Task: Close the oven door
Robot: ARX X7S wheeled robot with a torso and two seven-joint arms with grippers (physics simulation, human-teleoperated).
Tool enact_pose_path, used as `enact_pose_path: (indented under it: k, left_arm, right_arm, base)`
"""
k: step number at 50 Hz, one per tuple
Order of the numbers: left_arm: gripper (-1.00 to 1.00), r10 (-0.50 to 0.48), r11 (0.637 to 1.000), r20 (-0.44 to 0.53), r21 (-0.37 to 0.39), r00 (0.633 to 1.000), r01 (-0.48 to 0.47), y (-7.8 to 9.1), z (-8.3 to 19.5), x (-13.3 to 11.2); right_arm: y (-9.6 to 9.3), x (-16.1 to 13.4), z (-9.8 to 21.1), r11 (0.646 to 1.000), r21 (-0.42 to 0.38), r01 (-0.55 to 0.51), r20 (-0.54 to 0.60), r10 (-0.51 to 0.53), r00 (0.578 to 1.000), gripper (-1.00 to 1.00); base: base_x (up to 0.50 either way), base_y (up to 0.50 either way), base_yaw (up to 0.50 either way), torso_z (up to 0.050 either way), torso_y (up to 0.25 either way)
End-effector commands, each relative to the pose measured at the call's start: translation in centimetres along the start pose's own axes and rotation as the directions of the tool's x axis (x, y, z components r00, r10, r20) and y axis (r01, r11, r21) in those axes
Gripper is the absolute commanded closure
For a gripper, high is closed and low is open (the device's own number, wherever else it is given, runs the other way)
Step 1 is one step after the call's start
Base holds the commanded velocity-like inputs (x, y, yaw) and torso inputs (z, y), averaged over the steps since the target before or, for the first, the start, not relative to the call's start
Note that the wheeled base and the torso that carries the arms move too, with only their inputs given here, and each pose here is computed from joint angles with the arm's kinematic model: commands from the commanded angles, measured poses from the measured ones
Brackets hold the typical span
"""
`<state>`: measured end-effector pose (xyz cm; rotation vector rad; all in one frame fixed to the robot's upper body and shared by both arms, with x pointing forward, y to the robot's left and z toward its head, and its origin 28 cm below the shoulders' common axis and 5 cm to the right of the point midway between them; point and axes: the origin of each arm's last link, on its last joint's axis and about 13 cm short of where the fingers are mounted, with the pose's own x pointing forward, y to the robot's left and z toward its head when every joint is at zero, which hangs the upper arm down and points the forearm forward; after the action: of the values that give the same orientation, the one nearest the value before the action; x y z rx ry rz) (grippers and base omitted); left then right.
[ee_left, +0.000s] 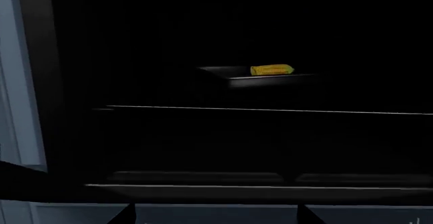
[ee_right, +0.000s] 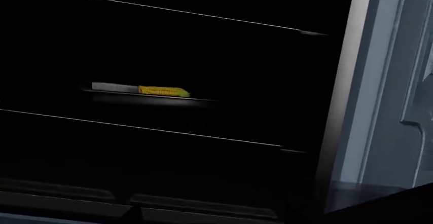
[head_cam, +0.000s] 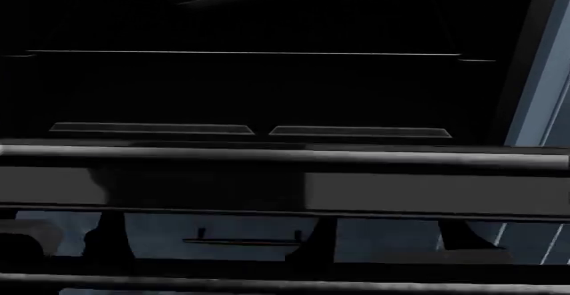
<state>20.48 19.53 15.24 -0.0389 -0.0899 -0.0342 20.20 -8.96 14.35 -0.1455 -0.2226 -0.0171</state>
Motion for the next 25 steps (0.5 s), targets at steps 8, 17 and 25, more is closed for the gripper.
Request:
enact_pose_path:
  k: [8,17,25]
  left_arm:
    - [-1.00,-0.029,0.998,0.100,0.057,0.995,0.024,-1.3,9.4,1.4]
    - [-1.00,-0.040,0.997,0.084,0.067,0.996,0.034,-2.5,12.7,5.0]
    - [-1.00,-0.083,0.992,0.068,0.096,0.994,0.077,-3.8,17.1,9.0]
  right_arm:
    - [-1.9,2.4,9.4,0.997,-0.075,0.032,0.095,-0.025,0.995,-1.00]
    - [-2.8,5.6,12.9,0.993,-0.109,0.036,0.098,-0.025,0.995,-1.00]
    - [-4.1,9.5,16.7,0.998,-0.057,0.034,0.070,-0.030,0.997,-1.00]
  base:
    - [0.00,0.00,0.00,0.000,0.000]
    - [0.00,0.00,0.00,0.000,0.000]
    - [0.00,0.00,0.00,0.000,0.000]
